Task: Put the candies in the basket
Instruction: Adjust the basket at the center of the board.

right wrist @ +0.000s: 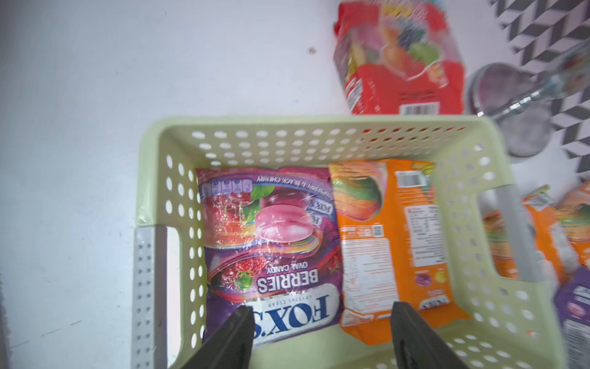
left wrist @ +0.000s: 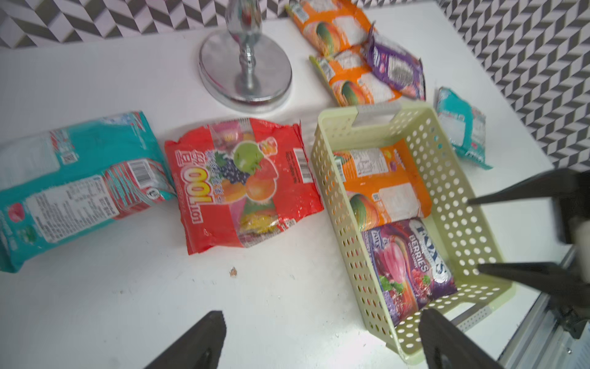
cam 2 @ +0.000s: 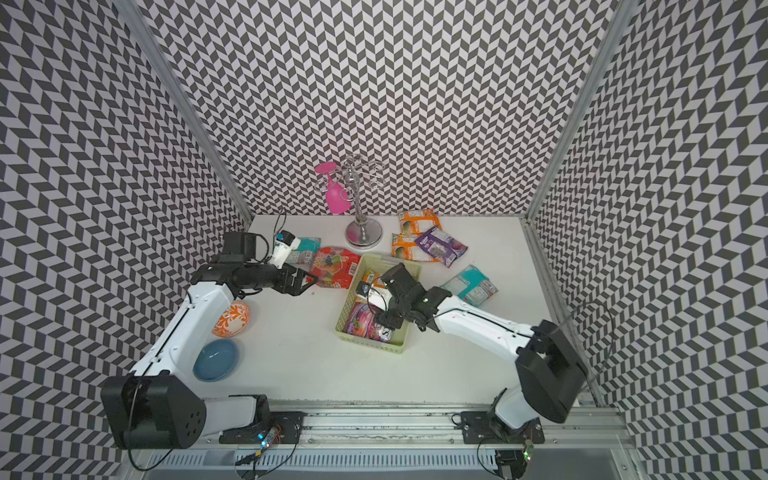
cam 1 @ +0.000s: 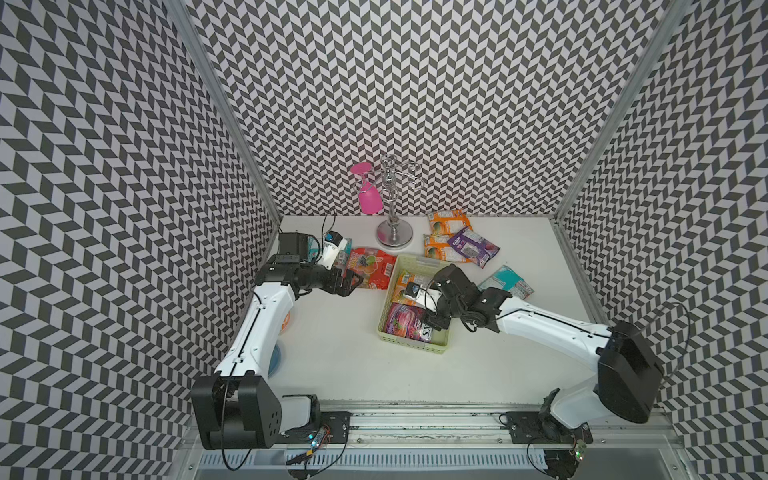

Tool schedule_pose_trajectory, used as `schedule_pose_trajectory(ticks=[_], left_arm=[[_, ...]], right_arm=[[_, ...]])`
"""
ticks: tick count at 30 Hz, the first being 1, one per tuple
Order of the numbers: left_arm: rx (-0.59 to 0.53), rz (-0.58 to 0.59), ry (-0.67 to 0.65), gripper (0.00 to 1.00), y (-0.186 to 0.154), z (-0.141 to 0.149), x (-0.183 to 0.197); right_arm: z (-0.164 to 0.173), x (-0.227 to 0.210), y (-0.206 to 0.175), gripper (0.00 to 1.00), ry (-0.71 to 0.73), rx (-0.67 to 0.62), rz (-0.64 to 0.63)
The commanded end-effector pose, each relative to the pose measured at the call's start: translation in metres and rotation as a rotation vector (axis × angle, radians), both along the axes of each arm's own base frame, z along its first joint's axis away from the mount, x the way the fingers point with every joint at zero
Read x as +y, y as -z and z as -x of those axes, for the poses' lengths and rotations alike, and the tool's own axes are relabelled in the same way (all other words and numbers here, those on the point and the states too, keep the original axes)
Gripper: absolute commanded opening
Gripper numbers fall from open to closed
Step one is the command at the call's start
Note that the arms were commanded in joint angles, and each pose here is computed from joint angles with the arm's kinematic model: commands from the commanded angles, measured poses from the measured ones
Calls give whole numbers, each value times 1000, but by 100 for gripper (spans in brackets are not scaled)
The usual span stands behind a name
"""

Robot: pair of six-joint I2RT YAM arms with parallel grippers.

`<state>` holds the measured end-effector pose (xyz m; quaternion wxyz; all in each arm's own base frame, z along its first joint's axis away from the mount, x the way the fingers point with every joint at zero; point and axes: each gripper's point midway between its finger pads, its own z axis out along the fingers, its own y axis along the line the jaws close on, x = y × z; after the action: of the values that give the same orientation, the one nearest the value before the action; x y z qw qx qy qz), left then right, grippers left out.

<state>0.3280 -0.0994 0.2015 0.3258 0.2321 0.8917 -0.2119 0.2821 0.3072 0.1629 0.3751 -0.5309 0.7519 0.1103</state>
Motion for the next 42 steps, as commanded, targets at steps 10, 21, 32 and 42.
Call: schedule_pose_trajectory(ticks=[10,21,32,42], left_arm=[[30,-218,81,99,83,20,-11],[41,-243,170,99,107,34,-35],[43,-224,280,99,108,48,-65],[-8,-271,270,99,100,43,-63]], right_arm=[[-59,-88,-78,79,538,-30,-393],[-103,-173,-33,88,1044,96,-353],[-122,-231,1,91,1347,207,-353],[-137,-232,58,71,1413,392,-160]])
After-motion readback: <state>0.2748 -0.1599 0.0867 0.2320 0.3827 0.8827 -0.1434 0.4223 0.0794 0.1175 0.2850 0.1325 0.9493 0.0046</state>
